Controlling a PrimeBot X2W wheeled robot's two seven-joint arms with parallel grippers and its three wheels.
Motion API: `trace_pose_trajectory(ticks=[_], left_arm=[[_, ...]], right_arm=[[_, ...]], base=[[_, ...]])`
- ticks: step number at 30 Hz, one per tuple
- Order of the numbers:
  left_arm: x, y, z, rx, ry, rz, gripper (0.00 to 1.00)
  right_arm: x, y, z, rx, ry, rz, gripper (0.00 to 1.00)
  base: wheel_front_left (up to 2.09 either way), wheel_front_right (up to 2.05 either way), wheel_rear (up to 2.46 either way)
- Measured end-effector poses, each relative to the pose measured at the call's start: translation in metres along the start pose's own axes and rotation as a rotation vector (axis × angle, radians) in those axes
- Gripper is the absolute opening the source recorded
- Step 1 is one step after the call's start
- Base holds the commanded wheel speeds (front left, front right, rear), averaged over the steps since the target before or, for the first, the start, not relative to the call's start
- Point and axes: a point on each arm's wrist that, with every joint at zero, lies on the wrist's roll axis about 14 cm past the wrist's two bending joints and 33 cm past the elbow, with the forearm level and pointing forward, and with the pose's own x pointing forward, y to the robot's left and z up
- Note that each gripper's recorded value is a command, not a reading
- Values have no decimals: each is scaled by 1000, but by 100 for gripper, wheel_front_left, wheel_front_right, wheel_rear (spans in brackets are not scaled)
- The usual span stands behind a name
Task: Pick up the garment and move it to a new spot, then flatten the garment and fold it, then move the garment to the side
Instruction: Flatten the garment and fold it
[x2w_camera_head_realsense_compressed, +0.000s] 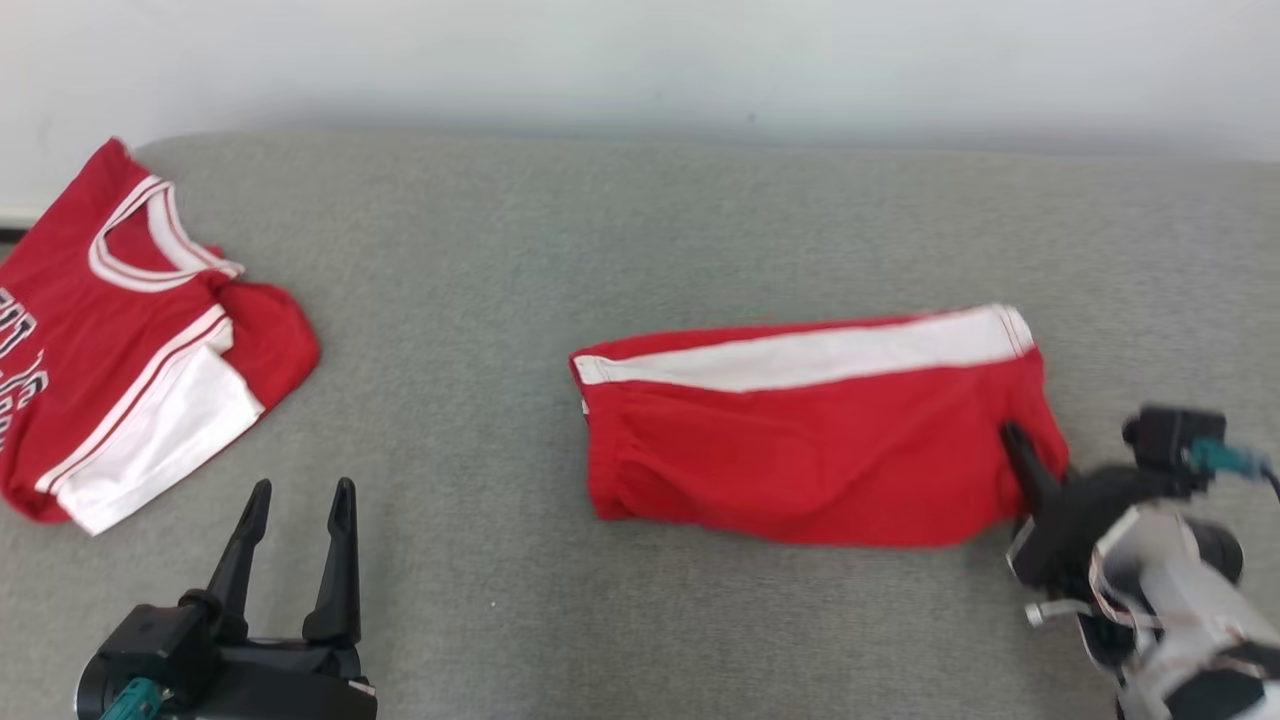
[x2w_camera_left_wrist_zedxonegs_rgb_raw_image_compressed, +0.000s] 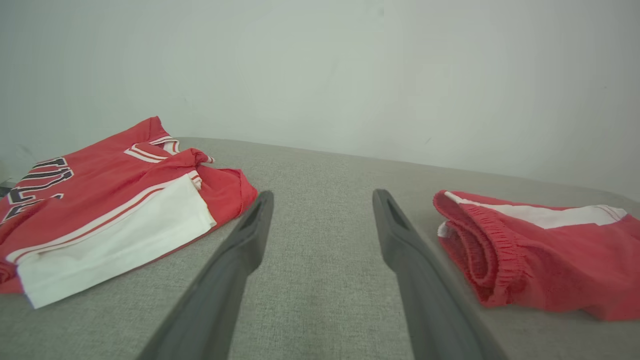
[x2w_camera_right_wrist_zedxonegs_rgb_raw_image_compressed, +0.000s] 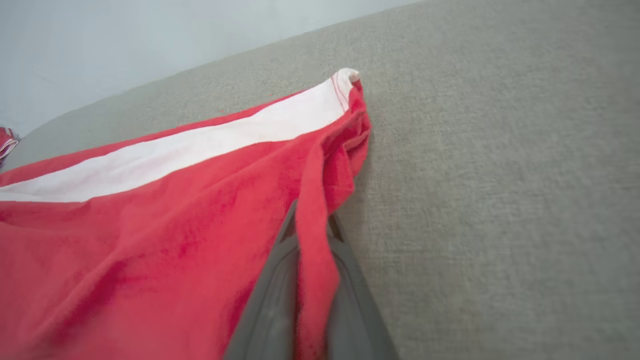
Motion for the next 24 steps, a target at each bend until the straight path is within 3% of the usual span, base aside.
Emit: trace_pose_trajectory(ticks=[5,6,7,8,18,24], left_arm=[[3,-12,4,-5,-13,-35,100],[3,-14,3,-7,-11,-42,100],[3,-16,3,-7,-12,-46,100],[4,-17,3,-7,-13,-51,100],[7,-25,5,-9,-20,-75,100],[5,-20,3,-6,-12,-58,100]], right_arm=[[-41,-26,-24,23,26,-45,0],[-48,-31,-30,31,40,-56,15],[-54,-34,-35,36,50,-62,37],[-59,-37,-38,43,52,-70,100],[-63,-56,2,-39,26,-126,100],[-48,-62,-8,-63,119,-163,100]], base=[[0,0,0],[0,0,0],[0,0,0],[0,0,0],[0,0,0],[0,0,0]])
